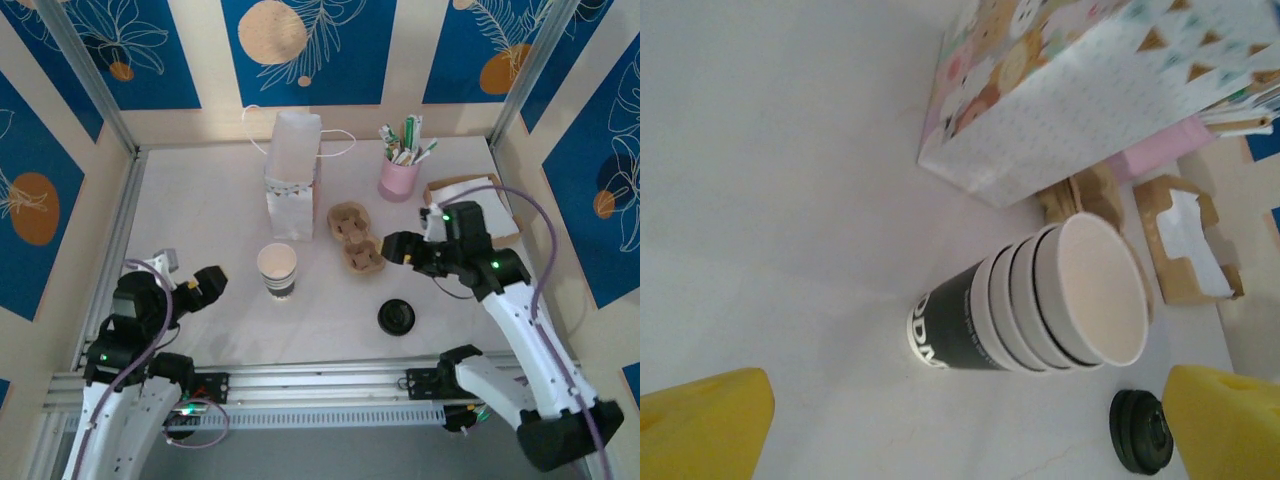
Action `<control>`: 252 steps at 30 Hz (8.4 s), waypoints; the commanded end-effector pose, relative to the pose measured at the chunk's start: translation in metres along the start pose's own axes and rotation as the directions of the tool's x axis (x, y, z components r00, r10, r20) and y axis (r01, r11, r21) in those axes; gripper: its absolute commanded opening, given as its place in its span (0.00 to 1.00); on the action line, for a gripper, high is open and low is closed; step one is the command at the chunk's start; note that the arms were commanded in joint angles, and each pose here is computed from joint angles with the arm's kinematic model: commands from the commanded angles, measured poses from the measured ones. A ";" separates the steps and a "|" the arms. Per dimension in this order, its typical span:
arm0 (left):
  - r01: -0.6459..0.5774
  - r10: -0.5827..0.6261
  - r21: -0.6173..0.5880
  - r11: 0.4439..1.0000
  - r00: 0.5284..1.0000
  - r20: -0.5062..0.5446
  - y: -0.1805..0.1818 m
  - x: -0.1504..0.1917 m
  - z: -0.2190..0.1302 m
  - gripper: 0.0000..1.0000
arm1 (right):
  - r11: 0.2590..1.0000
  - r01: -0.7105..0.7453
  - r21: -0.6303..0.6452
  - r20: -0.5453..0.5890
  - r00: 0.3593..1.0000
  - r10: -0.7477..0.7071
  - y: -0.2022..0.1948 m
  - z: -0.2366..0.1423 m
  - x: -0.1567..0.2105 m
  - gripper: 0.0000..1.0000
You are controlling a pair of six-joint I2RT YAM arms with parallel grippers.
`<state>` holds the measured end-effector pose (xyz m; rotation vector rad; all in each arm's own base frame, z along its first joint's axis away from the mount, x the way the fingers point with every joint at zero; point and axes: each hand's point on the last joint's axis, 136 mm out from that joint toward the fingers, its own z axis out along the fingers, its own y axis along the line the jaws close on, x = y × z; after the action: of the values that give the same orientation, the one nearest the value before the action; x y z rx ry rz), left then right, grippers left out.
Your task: Pack the takeout coffee
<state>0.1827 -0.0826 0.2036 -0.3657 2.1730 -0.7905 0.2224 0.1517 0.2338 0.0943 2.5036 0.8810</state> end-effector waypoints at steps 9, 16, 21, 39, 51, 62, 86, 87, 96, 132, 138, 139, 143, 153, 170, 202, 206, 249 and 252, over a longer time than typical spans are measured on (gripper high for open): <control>0.152 -0.112 0.136 0.979 0.959 -0.260 -0.011 0.040 0.049 0.81 | 0.925 0.308 0.222 -0.172 0.946 -0.274 0.069 0.046 0.019 0.59; 0.201 -0.132 0.181 0.963 0.933 -0.335 -0.016 0.046 0.064 0.78 | 0.887 0.408 0.218 -0.268 0.899 -0.347 0.111 0.086 0.034 0.54; 0.217 -0.133 0.224 0.950 0.931 -0.339 -0.024 0.042 0.065 0.76 | 0.855 0.451 0.256 -0.325 0.873 -0.364 0.120 0.108 0.036 0.48; 0.300 -0.184 0.270 0.915 0.906 -0.382 -0.020 0.045 0.074 0.65 | 0.808 0.501 0.310 -0.392 0.842 -0.371 0.125 0.154 0.033 0.34; 0.336 -0.200 0.292 0.895 0.889 -0.411 -0.019 0.048 0.083 0.65 | 0.796 0.511 0.323 -0.417 0.832 -0.365 0.119 0.169 0.037 0.27; 0.348 -0.204 0.290 0.891 0.880 -0.429 -0.016 0.051 0.089 0.65 | 0.806 0.507 0.306 -0.424 0.831 -0.362 0.122 0.175 0.040 0.21; 0.354 -0.201 0.293 0.888 0.873 -0.445 -0.015 0.054 0.091 0.65 | 0.858 0.462 0.222 -0.410 0.843 -0.348 0.140 0.164 0.040 0.00; 0.355 -0.202 0.293 0.888 0.873 -0.445 -0.015 0.054 0.091 0.65 | 0.862 0.459 0.215 -0.408 0.844 -0.347 0.141 0.164 0.040 0.00; 0.352 -0.200 0.292 0.889 0.874 -0.444 -0.015 0.054 0.091 0.65 | 0.890 0.425 0.168 -0.384 0.859 -0.338 0.151 0.156 0.035 0.00; 0.139 -0.068 0.256 0.957 0.961 -0.267 -0.038 0.017 0.037 1.00 | 0.909 0.394 0.136 -0.185 0.911 -0.368 0.136 0.025 0.006 0.00; 0.043 0.008 0.268 0.962 0.982 -0.186 -0.057 0.001 0.008 1.00 | 0.905 0.379 0.194 -0.257 0.910 -0.326 0.092 0.033 0.033 0.00; 0.035 0.014 0.270 0.962 0.984 -0.177 -0.060 -0.001 0.005 1.00 | 0.904 0.377 0.204 -0.271 0.909 -0.317 0.085 0.036 0.038 0.00; 0.006 0.040 0.284 0.959 0.987 -0.156 -0.071 -0.007 -0.004 1.00 | 0.899 0.360 0.248 -0.326 0.905 -0.272 0.055 0.052 0.059 0.00; -0.052 0.113 0.280 0.959 0.972 -0.208 -0.084 0.011 0.019 1.00 | 0.897 0.322 0.302 -0.396 0.898 -0.189 0.012 0.091 0.089 0.00; -0.255 0.330 0.310 0.916 0.917 -0.223 -0.135 0.046 0.042 1.00 | 0.899 0.294 0.324 -0.416 0.898 -0.144 -0.008 0.102 0.101 0.41; -0.413 0.523 0.371 0.832 0.808 -0.272 -0.186 0.107 0.063 1.00 | 0.792 -0.058 0.608 -0.178 0.962 0.208 -0.131 0.049 0.113 0.99; -0.418 0.526 0.368 0.831 0.806 -0.271 -0.184 0.107 0.064 1.00 | 0.802 -0.069 0.593 -0.188 0.957 0.222 -0.135 0.058 0.119 0.99; -0.439 0.539 0.353 0.826 0.800 -0.265 -0.181 0.106 0.066 1.00 | 0.770 -0.030 0.637 -0.243 0.941 0.238 -0.154 0.078 0.130 0.78; -0.440 0.539 0.353 0.826 0.799 -0.265 -0.181 0.106 0.066 1.00 | 0.771 -0.034 0.636 -0.240 0.941 0.239 -0.154 0.077 0.129 0.76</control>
<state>0.1636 -0.2978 0.2144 0.4994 2.3279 -0.8747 0.1608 0.1078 0.0369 0.3692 3.0219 0.0809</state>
